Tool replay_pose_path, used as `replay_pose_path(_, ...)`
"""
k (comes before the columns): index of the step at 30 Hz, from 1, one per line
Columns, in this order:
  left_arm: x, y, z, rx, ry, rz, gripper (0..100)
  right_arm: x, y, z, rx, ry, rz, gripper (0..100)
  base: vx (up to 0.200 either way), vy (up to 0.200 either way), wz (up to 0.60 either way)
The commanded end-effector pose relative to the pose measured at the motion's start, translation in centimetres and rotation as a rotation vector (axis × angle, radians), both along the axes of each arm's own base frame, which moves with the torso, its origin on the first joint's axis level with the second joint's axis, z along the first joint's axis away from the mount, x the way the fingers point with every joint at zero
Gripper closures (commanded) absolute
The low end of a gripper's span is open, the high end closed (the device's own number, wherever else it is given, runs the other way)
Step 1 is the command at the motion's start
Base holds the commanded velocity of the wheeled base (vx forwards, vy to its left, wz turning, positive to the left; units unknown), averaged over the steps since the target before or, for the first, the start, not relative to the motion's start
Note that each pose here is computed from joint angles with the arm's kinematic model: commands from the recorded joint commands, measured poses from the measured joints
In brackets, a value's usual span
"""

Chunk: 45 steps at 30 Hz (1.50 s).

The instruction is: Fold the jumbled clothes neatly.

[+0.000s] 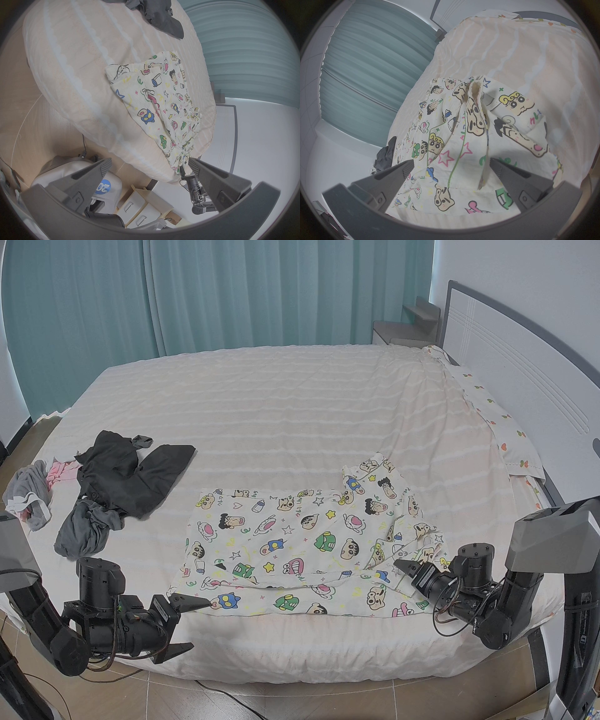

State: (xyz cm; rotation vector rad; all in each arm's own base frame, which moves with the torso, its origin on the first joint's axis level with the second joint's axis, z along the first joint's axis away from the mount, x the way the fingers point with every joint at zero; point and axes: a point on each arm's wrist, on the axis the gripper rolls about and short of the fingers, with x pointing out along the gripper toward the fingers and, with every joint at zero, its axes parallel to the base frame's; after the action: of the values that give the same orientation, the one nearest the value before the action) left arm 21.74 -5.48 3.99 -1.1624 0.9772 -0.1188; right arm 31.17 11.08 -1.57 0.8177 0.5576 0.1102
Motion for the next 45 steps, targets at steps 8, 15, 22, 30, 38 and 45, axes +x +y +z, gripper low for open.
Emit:
replay_pose_path(8, 0.1, 0.0, -0.1, 0.0, 0.002, 0.001, 0, 0.7, 0.1, -1.1, -0.004, 0.011, -0.006, 100, 0.0, 0.0, 0.0)
replay_pose_path(15, 0.1, 0.0, -0.1, 0.001, 0.002, 0.002, 0, 0.5, 0.1, -0.7, -0.002, 0.005, -0.007, 100, 0.0, 0.0, 0.0)
replay_pose_path(22, 0.0, 0.0, -0.1, 0.001, 0.003, 0.002, 0, 0.1, -0.1, 0.2, -0.004, -0.009, -0.015, 100, 0.0, 0.0, 0.0)
replay_pose_path(30, 0.0, 0.0, -0.1, 0.001, 0.003, 0.002, 0, -0.9, 0.5, 3.3, 0.001, -0.048, -0.005, 100, 0.0, 0.0, 0.0)
replay_pose_path(38, 0.0, 0.0, -0.1, 0.001, 0.003, 0.002, 0, -2.1, 1.9, 5.1, -0.024, -0.04, 0.007, 100, 0.0, 0.0, 0.0)
replay_pose_path(45, 0.0, 0.0, -0.1, 0.001, 0.003, 0.002, 0, -2.7, 2.0, 5.5, -0.055, -0.012, -0.016, 100, 0.0, 0.0, 0.0)
